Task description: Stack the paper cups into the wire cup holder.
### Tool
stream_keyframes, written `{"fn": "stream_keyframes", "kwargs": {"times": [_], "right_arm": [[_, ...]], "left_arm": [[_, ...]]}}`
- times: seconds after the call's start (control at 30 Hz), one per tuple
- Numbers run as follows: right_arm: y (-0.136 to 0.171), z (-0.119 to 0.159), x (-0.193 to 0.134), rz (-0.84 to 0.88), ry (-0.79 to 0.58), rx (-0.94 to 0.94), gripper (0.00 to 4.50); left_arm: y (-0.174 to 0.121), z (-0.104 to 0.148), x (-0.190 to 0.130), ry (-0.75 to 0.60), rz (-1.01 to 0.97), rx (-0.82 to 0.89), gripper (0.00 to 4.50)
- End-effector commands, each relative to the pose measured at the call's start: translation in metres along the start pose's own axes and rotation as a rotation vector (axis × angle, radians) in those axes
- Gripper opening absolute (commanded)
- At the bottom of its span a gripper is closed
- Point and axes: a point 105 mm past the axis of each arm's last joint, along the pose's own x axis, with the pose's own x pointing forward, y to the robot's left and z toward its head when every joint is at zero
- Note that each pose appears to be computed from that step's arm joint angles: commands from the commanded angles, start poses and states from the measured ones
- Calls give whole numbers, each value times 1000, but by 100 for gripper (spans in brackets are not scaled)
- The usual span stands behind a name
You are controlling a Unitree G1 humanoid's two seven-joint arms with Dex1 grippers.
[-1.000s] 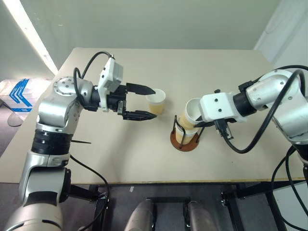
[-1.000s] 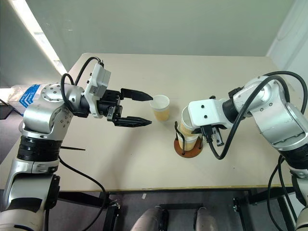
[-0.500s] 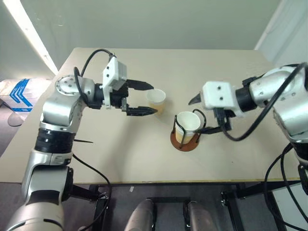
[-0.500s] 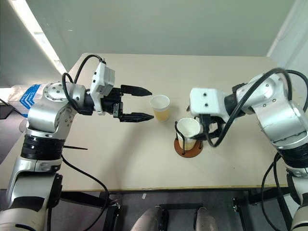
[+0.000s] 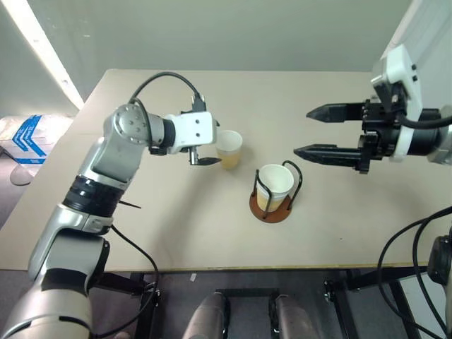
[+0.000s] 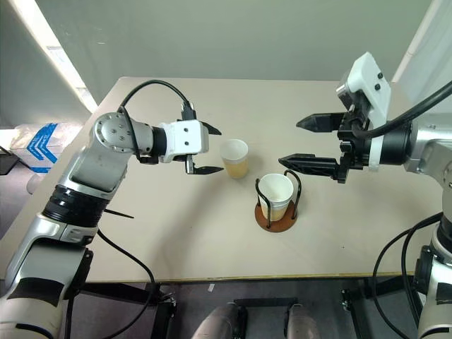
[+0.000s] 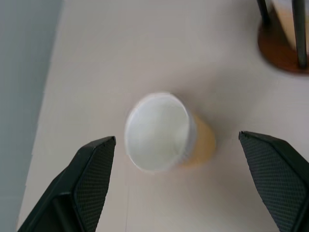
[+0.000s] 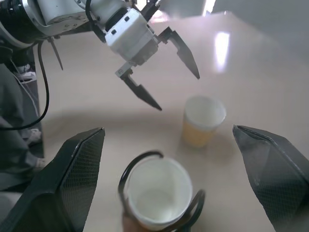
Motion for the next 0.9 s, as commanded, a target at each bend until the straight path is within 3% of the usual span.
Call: {"fn": "stream_keyframes", "kwargs": {"times": [0.03,0.33,0.83,0.9], "right_arm": [[5,6,-11,-16,-4,-17,447],[10,8,-13,12,22,19,447],[14,5,-13,16,20,38,447],[14,5,-12,16,16,40,450]], "left_arm": [[10,9,-2,21,40,98,450],[12,8,20,64,53,205,450],[8,-5,44,105,-9,242,450],[6,-5,49,99,-24,242,412]]}}
